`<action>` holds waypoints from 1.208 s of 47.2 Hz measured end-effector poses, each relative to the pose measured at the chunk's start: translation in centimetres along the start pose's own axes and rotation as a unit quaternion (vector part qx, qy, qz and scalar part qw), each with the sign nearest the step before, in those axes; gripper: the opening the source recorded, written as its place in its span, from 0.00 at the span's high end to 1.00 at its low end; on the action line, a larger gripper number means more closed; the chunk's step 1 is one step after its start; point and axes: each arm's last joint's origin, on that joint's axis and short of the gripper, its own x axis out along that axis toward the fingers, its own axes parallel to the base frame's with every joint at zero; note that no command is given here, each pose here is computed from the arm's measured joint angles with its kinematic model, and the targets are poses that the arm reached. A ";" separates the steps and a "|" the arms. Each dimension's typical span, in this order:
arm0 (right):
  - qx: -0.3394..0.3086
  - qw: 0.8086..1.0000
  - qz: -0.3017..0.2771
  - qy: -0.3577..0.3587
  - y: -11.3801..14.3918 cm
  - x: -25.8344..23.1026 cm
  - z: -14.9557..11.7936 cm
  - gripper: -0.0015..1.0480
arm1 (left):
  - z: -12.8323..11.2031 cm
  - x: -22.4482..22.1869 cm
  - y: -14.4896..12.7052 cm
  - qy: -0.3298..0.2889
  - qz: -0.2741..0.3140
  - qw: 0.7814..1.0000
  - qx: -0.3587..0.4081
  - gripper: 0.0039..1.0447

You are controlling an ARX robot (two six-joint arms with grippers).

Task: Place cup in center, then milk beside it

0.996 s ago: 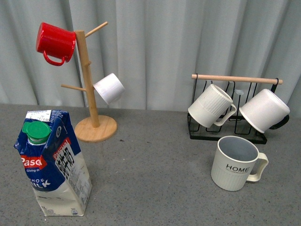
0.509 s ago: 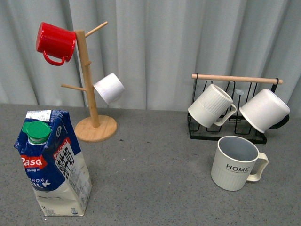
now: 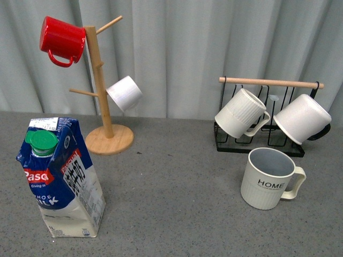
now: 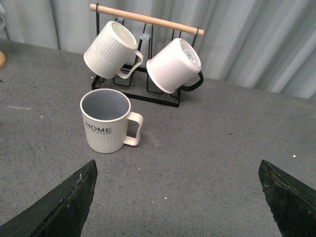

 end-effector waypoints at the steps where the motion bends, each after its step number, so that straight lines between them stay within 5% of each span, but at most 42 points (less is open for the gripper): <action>1: 0.002 1.000 0.001 0.002 -0.1 0.4 0.2 0.09 | 0.0 0.0 0.0 0.000 0.000 1.000 0.000 0.06; 27: 0.073 0.974 0.040 0.210 -2.4 16.4 2.6 0.09 | 0.0 0.0 0.0 0.000 0.000 1.000 0.000 0.06; 57: 0.046 0.954 0.061 0.291 0.3 23.6 2.6 0.09 | 0.0 0.0 0.0 0.000 0.000 1.000 0.000 0.06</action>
